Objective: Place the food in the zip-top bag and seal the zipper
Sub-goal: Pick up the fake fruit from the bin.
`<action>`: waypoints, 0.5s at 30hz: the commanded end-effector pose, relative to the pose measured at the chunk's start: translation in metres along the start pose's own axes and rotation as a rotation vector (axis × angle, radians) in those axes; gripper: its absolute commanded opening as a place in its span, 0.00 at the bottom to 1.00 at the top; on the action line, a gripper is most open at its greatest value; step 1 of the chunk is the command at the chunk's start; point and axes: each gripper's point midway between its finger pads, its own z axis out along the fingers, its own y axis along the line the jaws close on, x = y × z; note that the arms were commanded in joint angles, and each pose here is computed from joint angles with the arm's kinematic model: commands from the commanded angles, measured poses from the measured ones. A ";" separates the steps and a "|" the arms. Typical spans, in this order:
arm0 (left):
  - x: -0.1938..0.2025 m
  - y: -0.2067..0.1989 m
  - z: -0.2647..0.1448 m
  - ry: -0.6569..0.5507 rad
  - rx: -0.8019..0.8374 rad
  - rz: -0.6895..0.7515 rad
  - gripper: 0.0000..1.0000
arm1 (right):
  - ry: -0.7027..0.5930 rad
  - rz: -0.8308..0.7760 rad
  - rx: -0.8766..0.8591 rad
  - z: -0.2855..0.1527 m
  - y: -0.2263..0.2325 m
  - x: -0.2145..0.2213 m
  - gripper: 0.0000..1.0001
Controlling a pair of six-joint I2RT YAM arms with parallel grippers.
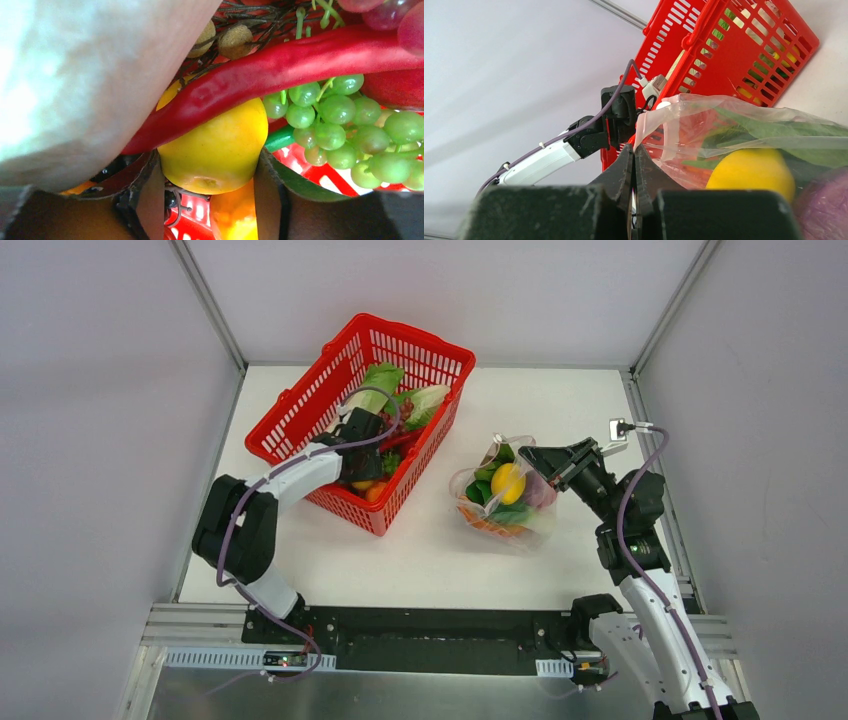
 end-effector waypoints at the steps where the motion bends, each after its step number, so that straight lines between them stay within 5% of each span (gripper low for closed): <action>1: -0.007 0.000 -0.022 -0.036 0.054 -0.005 0.35 | -0.048 -0.048 -0.091 -0.002 0.025 -0.013 0.00; 15: -0.034 -0.003 -0.108 -0.205 0.237 -0.012 0.30 | -0.041 -0.037 -0.086 0.001 0.022 -0.012 0.00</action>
